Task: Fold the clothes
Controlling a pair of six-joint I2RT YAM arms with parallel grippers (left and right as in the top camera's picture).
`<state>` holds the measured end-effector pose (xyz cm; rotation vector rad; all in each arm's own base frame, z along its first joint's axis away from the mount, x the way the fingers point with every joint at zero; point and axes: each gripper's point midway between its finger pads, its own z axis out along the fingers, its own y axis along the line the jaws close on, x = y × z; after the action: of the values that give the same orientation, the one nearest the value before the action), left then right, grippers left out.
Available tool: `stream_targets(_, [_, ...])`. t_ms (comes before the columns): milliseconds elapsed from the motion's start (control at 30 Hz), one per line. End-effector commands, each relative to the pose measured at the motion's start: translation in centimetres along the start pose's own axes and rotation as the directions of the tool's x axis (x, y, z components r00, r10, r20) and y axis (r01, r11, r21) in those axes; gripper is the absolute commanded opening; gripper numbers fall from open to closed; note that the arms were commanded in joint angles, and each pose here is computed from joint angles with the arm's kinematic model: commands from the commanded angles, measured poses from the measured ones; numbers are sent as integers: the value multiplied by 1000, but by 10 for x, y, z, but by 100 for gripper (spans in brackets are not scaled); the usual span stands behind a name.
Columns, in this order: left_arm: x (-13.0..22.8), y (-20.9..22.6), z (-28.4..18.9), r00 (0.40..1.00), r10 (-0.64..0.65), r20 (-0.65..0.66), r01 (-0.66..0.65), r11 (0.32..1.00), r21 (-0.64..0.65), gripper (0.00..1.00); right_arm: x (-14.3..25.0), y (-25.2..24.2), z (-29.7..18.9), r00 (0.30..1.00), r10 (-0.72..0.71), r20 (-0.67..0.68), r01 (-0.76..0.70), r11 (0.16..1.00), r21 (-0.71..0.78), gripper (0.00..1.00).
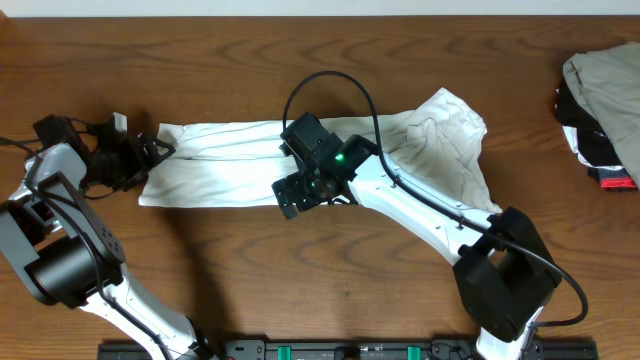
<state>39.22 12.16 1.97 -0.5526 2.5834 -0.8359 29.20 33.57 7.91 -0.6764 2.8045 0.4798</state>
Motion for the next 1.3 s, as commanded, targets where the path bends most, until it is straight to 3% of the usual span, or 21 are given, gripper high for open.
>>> stream_targets(0, [36,35,25,991,-68,-118,56,993,-103,80,2,1,0,1000,3,2,-3,1000,4,99])
stream_targets(667, [49,1,49,980,17,-198,-33,996,-79,76,1,1,-1,1000,-13,5,13,1000,3,99])
stream_targets(1100, [55,14,46,975,-4,-224,-32,987,-156,38,3,-1,-1,1000,-10,-2,10,1000,14,99])
stream_targets(1267, [51,43,36,975,-104,-194,31,937,-349,19,3,-4,-1,1000,-9,-1,9,1000,30,99])
